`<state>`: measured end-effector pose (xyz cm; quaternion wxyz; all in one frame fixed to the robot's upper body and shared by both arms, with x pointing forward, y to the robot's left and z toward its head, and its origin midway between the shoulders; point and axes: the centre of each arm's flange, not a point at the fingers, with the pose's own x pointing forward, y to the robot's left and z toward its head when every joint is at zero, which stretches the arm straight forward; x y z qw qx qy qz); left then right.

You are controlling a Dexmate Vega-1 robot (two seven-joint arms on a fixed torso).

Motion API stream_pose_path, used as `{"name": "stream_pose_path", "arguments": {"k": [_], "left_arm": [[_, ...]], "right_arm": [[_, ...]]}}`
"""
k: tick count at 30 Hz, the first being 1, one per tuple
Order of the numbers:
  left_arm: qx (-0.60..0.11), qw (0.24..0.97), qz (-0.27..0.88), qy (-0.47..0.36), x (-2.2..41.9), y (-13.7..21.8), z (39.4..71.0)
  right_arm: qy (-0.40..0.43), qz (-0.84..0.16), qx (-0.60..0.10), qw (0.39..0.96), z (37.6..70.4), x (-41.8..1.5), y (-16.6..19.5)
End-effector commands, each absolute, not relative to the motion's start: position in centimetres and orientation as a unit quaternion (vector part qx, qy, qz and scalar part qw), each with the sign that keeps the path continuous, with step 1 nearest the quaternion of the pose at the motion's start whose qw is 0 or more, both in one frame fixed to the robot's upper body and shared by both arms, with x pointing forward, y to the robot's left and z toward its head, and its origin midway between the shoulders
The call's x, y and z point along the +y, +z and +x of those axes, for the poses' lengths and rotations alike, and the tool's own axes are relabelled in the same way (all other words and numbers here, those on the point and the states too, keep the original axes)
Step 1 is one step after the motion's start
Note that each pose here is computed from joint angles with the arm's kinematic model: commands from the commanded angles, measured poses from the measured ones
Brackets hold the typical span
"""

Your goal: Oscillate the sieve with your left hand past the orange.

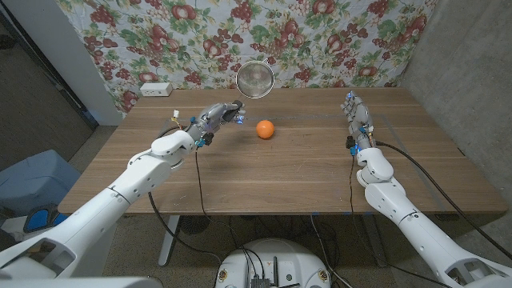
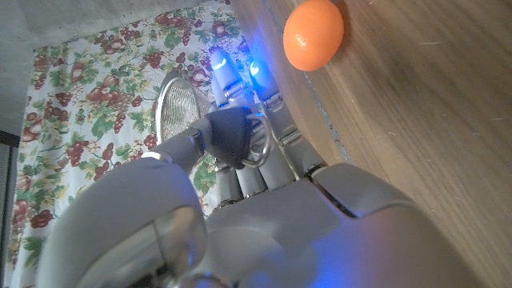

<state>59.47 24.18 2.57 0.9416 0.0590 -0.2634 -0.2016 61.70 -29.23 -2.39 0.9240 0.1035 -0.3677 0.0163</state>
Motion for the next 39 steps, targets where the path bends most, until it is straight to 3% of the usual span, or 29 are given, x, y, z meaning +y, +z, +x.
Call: {"name": "stream_pose_path", "arguments": {"k": [1, 20, 28, 39], "left_arm": [[-0.292, 0.929, 0.07, -0.216, 24.0, 2.3, 59.6], [-0.246, 0.954, 0.031, -0.166, 24.5, 1.6, 60.0], [-0.229, 0.955, 0.042, -0.183, 24.4, 1.7, 60.5], [-0.164, 0.972, 0.012, -0.165, 24.7, 1.3, 60.8]], "right_arm": [[0.018, 0.102, -0.367, 0.924, 61.8, -29.1, -2.3], [0.016, 0.105, -0.365, 0.925, 62.0, -29.3, -2.3], [0.014, 0.104, -0.364, 0.925, 62.1, -29.3, -2.3], [0.013, 0.107, -0.366, 0.925, 62.2, -29.4, -2.3]]}}
